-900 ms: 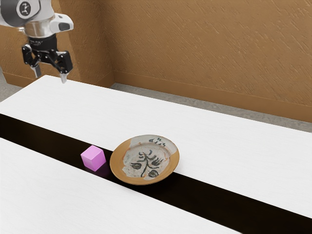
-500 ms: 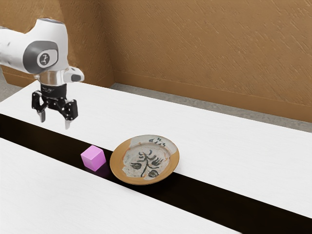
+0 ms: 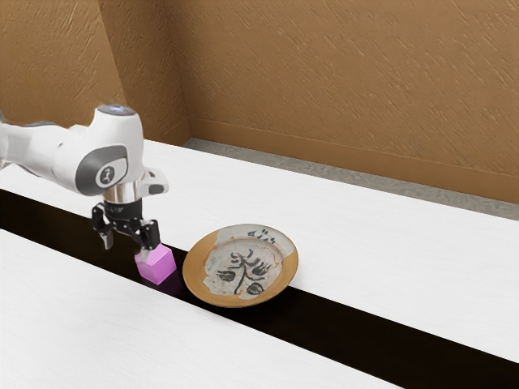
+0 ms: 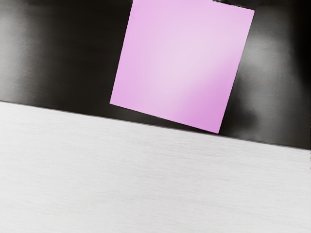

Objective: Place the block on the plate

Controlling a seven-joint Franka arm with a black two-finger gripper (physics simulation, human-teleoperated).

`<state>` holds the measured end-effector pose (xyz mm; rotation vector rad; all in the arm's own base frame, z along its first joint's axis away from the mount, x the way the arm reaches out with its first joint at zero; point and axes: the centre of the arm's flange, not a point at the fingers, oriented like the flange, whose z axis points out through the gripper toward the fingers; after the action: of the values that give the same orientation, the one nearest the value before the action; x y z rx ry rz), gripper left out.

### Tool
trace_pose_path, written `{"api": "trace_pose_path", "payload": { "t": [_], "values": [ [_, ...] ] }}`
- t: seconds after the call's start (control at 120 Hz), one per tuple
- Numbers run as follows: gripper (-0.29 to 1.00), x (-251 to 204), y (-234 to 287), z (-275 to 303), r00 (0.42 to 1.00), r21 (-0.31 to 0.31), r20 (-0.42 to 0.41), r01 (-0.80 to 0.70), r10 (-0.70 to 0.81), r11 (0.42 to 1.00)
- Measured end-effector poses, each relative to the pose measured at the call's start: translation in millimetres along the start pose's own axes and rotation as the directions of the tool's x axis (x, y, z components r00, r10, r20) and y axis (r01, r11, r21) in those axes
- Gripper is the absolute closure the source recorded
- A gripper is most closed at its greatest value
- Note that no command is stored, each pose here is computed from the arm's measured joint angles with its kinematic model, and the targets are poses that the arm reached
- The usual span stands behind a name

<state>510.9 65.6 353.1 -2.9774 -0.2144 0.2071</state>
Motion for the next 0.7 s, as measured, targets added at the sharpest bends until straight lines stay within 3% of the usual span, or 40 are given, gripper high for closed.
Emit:
{"api": "trace_pose_path", "payload": {
  "t": [0.333, 0.7],
  "values": [
    [0.0, 49, -16, 28, 0.998, -0.018, -0.058, 0.01, -0.011, 1.0],
    [0.0, 53, -1, 39, 0.992, -0.022, -0.065, -0.106, 0.104, 0.994]
  ]
}}
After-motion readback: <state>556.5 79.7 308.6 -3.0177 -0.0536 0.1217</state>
